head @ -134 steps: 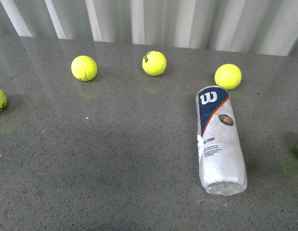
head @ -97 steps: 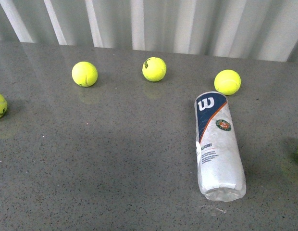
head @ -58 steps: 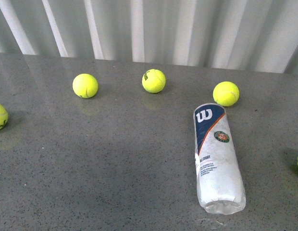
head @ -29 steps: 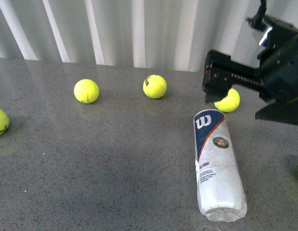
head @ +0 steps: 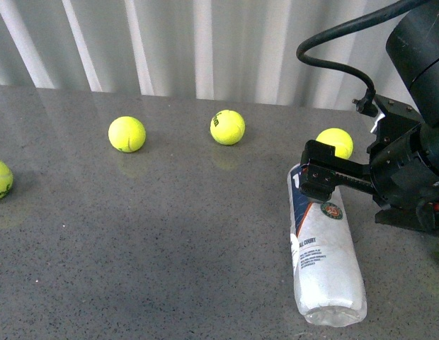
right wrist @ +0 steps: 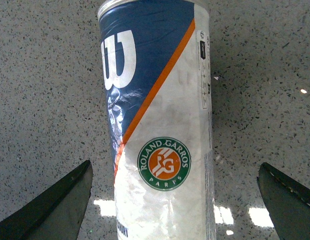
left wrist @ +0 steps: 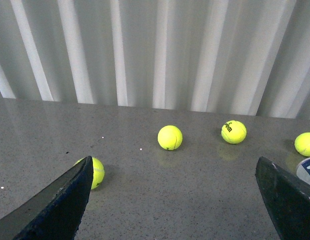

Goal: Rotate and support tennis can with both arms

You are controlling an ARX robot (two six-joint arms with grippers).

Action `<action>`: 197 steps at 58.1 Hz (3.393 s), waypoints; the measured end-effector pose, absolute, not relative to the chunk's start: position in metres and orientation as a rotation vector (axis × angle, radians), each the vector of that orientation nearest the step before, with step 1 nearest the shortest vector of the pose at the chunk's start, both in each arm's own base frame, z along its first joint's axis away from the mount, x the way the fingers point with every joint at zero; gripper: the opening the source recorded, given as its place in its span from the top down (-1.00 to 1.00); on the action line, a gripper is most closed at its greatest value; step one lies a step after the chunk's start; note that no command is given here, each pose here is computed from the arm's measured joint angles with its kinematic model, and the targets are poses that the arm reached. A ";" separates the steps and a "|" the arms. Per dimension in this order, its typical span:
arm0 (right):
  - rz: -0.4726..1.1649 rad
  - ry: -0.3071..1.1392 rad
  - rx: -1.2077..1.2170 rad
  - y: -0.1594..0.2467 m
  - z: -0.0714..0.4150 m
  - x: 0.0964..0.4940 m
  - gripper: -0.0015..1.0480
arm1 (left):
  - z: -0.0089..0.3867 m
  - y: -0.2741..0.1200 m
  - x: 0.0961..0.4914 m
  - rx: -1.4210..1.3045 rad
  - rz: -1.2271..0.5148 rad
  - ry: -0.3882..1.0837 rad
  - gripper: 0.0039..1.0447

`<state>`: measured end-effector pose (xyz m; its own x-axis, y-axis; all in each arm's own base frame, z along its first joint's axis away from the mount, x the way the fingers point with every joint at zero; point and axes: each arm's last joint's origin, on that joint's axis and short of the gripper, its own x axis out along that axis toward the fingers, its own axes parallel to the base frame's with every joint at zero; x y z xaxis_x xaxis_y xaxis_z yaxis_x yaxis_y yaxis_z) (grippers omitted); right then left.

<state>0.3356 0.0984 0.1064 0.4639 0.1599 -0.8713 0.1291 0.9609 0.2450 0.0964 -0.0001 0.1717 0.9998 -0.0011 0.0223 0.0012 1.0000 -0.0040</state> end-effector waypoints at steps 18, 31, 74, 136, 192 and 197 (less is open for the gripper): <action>0.057 1.066 0.318 0.103 0.090 0.359 -0.86 | 0.172 0.000 0.096 -0.004 0.000 -0.022 -0.87; 0.094 1.081 0.314 0.107 0.080 0.362 -0.86 | 0.172 0.000 0.096 -0.004 0.000 -0.022 -0.87; 0.099 1.073 0.255 0.109 0.077 0.361 0.39 | 0.172 0.000 0.096 -0.004 0.000 -0.022 -0.87; 0.452 0.204 -1.119 0.135 0.134 0.294 0.81 | 0.172 0.000 0.096 -0.004 -0.001 -0.022 -0.87; 0.729 0.258 -1.123 0.272 0.064 0.354 0.89 | 0.172 0.000 0.096 -0.004 0.000 -0.022 -0.87; 0.731 0.291 -1.095 0.275 0.065 0.353 0.89 | 0.172 0.000 0.096 -0.004 0.000 -0.022 -0.87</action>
